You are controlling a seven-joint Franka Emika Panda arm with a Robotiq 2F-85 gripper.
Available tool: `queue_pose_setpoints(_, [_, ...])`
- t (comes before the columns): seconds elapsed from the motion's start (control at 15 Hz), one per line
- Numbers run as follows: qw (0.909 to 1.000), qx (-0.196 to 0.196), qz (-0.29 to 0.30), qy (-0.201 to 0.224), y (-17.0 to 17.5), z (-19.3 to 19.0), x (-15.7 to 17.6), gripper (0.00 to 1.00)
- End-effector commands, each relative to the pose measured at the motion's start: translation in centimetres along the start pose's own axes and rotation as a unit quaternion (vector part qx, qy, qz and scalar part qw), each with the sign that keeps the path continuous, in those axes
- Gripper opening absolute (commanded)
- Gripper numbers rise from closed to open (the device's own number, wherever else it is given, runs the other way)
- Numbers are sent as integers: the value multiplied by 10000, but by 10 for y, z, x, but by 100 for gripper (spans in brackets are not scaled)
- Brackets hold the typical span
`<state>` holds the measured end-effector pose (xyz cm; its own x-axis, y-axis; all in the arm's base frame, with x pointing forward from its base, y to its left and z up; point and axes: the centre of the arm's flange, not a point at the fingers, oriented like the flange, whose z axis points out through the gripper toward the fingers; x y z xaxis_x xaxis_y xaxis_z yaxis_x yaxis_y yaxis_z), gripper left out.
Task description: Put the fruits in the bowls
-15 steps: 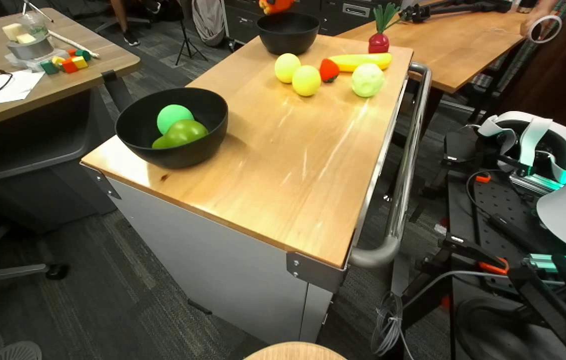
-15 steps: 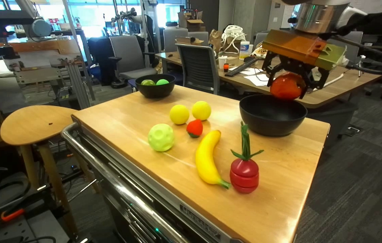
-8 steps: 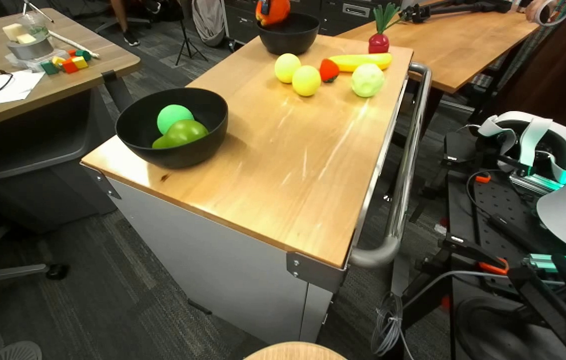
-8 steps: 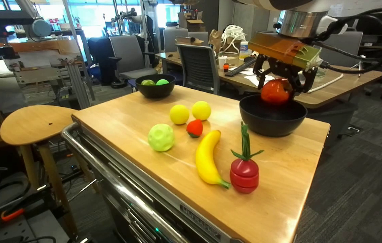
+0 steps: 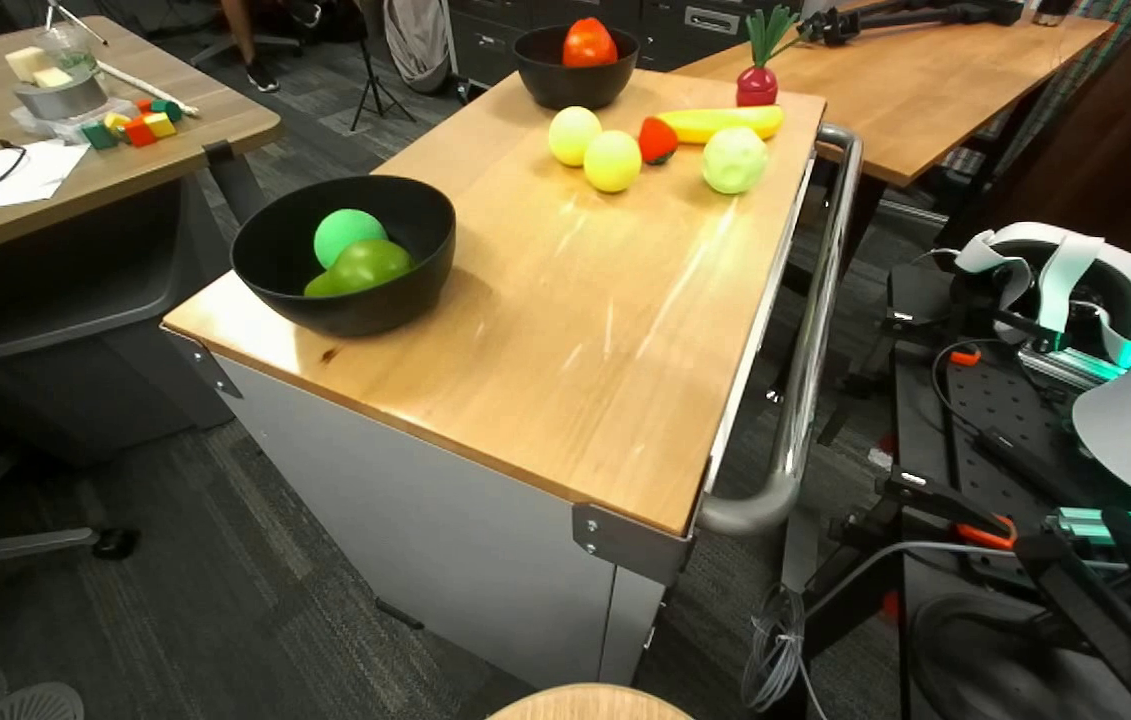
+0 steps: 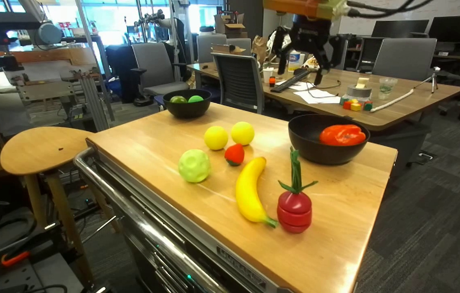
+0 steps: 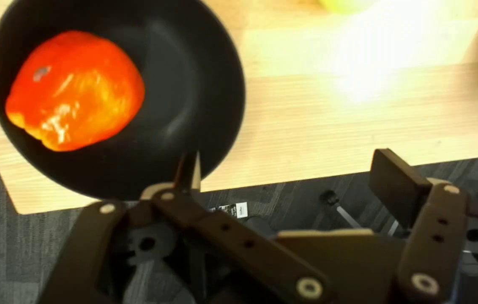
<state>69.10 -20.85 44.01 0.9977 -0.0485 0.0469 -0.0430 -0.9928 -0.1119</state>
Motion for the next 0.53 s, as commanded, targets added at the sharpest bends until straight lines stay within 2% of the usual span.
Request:
queue_pose_setpoints(0.0, [9973,-220,-576,-401,-63,-19,-39,100])
queue_pose_setpoints(0.27, [9904,-314,-863,-1033,-107,28,-60,100])
queue_pose_setpoints(0.47, [9842,-143,-1321,-1168,-121,81,-80,100])
